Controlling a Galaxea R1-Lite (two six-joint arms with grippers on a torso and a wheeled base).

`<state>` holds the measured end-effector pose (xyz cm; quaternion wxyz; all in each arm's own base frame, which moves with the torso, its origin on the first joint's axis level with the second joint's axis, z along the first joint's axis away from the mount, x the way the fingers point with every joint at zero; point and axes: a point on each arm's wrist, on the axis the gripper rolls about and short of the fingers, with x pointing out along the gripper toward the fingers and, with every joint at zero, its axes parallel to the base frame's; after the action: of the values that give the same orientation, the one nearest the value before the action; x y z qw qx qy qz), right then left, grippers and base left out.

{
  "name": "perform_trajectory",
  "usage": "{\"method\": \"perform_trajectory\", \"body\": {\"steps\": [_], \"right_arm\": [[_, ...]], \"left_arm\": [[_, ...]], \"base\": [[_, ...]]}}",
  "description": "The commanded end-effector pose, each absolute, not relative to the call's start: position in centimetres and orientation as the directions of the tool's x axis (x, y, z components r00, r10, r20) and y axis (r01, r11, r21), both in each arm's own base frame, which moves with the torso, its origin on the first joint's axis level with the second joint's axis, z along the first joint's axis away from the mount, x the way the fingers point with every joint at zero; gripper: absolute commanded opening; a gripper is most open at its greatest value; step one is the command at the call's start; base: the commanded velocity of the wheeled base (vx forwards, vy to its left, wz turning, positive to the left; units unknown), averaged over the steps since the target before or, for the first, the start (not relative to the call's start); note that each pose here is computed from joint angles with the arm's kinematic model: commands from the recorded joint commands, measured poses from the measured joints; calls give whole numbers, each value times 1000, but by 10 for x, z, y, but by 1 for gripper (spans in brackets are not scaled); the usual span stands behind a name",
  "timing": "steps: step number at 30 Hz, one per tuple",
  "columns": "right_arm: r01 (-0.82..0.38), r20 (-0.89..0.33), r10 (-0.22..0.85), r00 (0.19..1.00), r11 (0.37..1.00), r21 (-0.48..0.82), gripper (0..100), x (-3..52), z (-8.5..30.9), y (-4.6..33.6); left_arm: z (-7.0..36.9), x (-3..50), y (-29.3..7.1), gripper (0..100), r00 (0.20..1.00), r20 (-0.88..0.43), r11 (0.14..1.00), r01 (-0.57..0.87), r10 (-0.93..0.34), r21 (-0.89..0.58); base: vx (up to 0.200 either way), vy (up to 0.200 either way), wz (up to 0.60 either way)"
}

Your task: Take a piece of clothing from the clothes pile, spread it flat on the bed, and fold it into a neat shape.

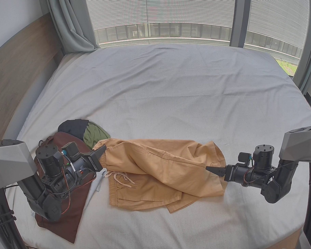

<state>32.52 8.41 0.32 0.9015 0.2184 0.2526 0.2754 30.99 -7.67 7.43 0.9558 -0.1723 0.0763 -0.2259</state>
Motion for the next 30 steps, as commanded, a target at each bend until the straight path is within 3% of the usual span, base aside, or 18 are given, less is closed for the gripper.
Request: {"method": "perform_trajectory", "body": {"steps": [1,7,8,25,30], "right_arm": [[-385,-330,608,722,749,539,100,330,-7,86],[-394,-263,619,740,716,577,100,333,-12,90],[-392,-262,619,740,714,580,0,333,-12,90],[-381,-275,619,736,714,588,0,330,-16,85],[-443,-244,681,691,666,600,0,314,7,83]], "left_arm": [[75,310,-77,0,886,-65,838,407,-459,-363],[75,310,-77,0,886,-65,838,407,-459,-363],[75,310,-77,0,886,-65,838,407,-459,-363],[75,310,-77,0,886,-64,838,408,-459,-363],[74,312,-77,0,887,-62,838,407,-457,-363]], "base": [[0,0,0],[0,0,0],[0,0,0],[0,0,0],[0,0,0]]}}
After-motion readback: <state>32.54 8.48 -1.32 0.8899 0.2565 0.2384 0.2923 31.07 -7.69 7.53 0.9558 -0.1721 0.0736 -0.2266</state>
